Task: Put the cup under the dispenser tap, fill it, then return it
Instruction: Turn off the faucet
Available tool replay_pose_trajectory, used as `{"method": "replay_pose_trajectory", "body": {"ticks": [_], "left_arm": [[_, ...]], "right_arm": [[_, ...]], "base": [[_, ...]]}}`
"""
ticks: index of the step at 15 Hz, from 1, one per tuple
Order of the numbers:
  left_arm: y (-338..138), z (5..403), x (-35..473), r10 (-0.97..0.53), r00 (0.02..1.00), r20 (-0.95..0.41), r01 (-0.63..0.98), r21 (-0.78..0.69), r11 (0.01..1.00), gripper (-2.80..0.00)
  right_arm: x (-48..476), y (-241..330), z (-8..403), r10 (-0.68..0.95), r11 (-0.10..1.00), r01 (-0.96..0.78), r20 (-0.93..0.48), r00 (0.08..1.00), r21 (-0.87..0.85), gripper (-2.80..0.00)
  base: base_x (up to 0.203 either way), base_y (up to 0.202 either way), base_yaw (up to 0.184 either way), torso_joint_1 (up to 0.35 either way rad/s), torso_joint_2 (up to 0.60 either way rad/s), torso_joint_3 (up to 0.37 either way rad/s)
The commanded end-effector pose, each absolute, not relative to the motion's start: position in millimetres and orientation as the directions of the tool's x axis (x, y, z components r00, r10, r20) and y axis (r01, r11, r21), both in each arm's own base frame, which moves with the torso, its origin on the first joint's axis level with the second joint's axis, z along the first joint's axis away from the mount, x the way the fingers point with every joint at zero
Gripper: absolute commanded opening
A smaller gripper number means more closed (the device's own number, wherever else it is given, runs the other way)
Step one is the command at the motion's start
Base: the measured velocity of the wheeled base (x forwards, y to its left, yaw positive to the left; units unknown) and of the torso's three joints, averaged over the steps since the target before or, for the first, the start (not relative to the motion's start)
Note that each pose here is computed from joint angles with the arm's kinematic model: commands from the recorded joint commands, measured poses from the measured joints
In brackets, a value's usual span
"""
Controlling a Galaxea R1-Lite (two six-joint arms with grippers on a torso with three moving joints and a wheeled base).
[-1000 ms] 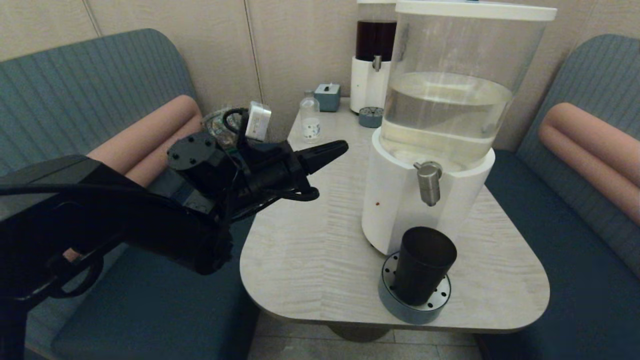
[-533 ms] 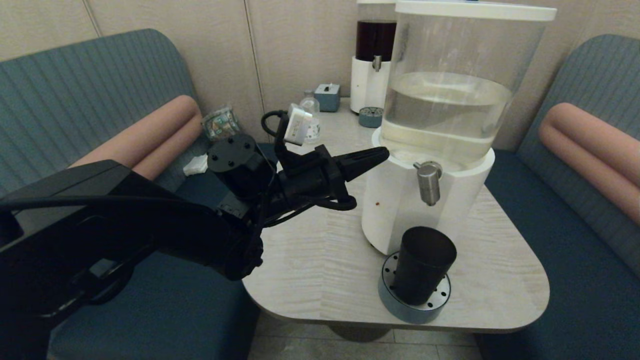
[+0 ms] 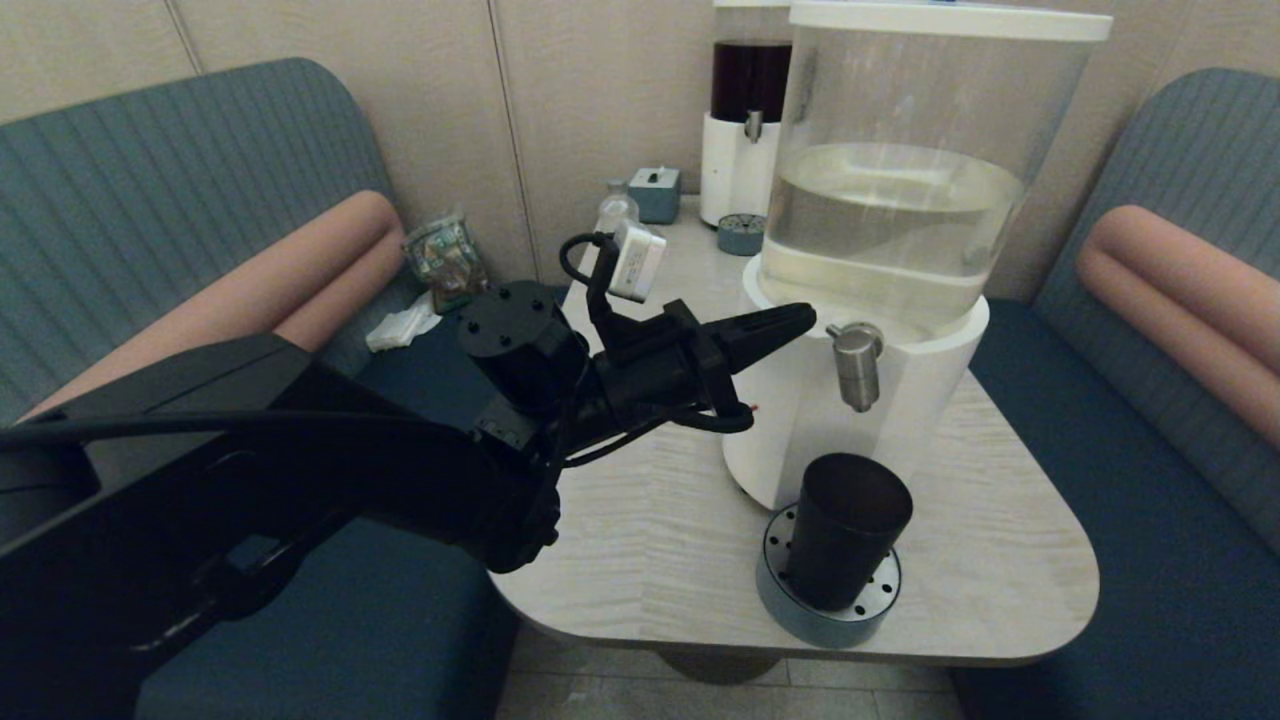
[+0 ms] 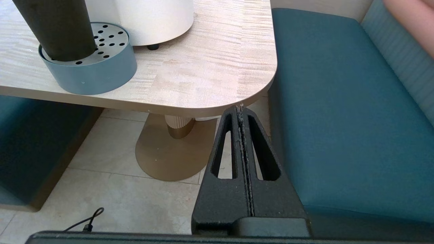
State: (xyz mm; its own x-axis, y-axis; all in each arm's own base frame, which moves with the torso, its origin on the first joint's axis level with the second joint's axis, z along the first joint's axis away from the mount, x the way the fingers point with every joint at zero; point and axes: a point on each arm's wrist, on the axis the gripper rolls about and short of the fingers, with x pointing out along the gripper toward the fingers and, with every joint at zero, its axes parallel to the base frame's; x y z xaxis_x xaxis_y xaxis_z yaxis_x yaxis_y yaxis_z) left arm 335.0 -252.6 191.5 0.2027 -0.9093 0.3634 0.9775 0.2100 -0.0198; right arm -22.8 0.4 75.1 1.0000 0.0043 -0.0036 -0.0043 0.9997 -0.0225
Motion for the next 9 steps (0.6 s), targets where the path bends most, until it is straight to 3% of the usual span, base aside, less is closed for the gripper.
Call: {"method": "replay_pose_trajectory", "body": {"ticks": [1, 9], "left_arm": [[-255.2, 189.0, 336.5, -0.91, 0.195, 0.366, 0.979, -0.017, 0.203, -2.8], [-267.4, 187.0, 343.9, -0.911, 0.18, 0.372, 0.982, -0.011, 0.19, -2.8]], "right_arm": [[-22.7, 0.5, 75.1, 0.005, 1.0, -0.005, -0.006, 1.0, -0.023, -2.8], [-22.7, 0.5, 75.0, 0.005, 1.0, -0.005, -0.006, 1.0, -0.023, -2.8]], "base": [[0.0, 0.0, 0.0, 0.0, 0.0, 0.0], [0.0, 0.0, 0.0, 0.0, 0.0, 0.0]]}}
